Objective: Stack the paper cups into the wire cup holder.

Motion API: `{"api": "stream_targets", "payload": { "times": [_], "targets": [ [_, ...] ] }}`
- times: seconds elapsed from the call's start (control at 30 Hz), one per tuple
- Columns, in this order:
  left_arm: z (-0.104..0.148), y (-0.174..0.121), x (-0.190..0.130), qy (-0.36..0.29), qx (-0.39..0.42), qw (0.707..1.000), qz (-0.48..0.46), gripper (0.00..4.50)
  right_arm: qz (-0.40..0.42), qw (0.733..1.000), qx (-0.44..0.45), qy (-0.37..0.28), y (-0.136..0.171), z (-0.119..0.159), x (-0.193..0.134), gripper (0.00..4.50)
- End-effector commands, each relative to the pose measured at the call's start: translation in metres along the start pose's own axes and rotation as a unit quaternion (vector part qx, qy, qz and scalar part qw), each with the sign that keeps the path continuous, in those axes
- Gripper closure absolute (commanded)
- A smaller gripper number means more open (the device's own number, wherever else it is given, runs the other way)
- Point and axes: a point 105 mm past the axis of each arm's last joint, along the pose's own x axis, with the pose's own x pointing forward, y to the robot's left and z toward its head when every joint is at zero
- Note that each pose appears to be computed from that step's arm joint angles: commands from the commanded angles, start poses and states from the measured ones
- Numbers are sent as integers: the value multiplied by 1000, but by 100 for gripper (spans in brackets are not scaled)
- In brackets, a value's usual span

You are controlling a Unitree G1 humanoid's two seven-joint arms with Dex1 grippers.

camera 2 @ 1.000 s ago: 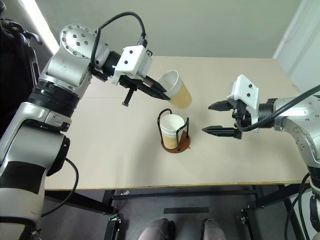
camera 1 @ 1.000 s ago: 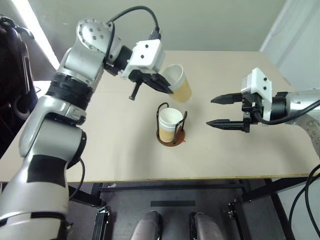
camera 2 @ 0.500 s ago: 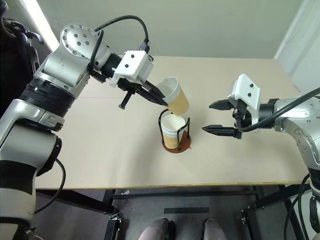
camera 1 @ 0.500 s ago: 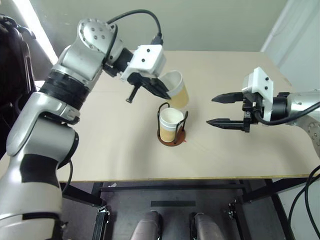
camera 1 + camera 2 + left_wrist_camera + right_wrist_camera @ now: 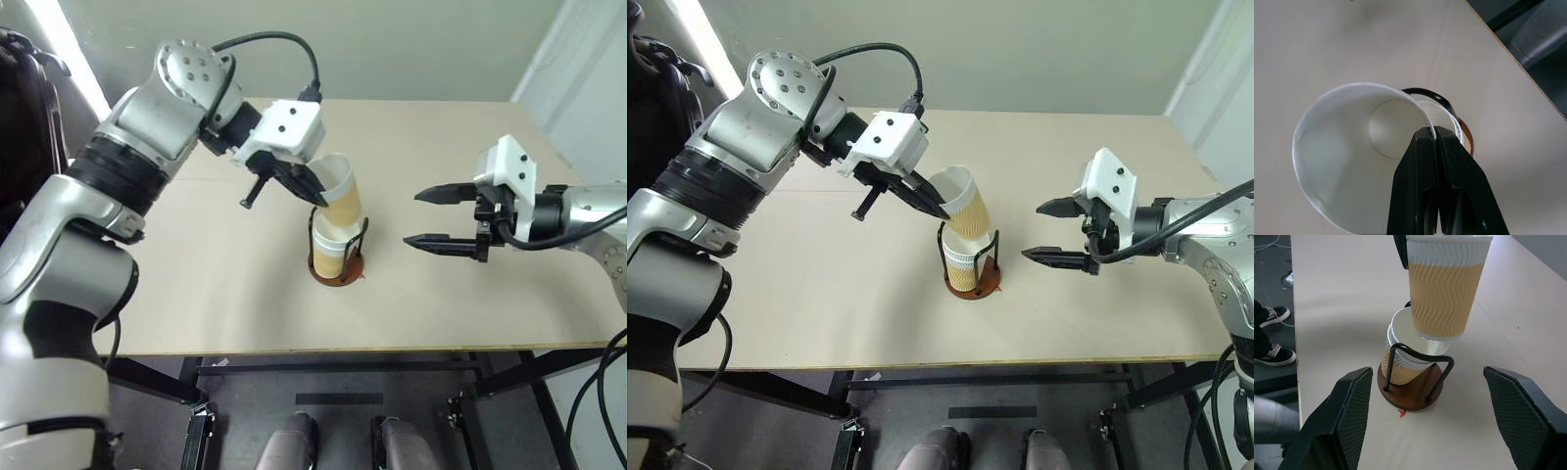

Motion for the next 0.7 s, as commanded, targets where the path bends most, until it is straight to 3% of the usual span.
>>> {"api": "stream_targets", "payload": {
  "times": [0.03, 0.7],
  "targets": [
    [13, 1, -6, -13, 16, 1000, -8, 447, -17, 1000, -20, -16, -2, 12, -8, 84],
    [-6, -11, 3, 15, 0, 999, -42, 447, -15, 1000, -22, -16, -3, 15, -15, 84]
  ]
}}
